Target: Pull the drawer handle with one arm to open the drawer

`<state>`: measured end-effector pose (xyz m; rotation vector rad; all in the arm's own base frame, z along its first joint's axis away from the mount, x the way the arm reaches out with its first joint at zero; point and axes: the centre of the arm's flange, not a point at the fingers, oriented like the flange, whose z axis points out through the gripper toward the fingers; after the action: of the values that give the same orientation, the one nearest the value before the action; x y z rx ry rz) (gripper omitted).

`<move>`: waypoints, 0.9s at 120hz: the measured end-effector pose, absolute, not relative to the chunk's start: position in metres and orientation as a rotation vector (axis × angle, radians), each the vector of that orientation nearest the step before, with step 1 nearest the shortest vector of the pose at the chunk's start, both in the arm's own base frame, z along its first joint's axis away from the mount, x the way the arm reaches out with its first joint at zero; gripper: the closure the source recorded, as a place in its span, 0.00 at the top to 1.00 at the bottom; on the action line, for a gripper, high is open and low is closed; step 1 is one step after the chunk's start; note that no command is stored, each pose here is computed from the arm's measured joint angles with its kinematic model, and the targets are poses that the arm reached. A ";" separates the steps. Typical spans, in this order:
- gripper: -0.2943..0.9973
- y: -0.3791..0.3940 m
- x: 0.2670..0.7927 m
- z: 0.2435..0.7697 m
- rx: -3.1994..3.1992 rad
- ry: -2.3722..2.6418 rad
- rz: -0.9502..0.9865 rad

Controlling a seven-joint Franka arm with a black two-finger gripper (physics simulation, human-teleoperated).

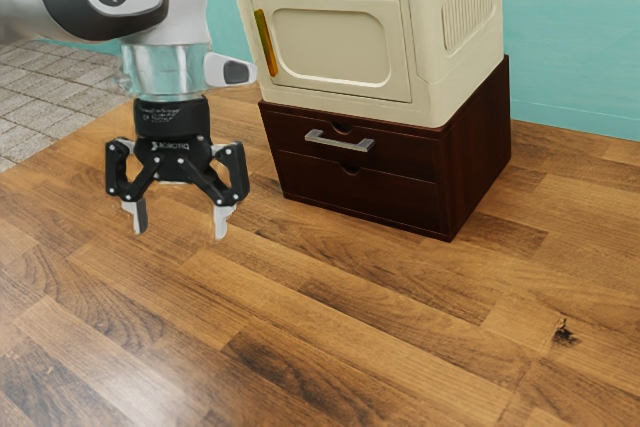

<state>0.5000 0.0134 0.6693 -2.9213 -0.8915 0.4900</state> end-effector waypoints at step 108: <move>0.77 0.074 0.581 0.702 -2.456 -2.172 -0.181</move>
<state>0.5813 0.0737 0.7017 -2.4564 -2.1719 -0.1809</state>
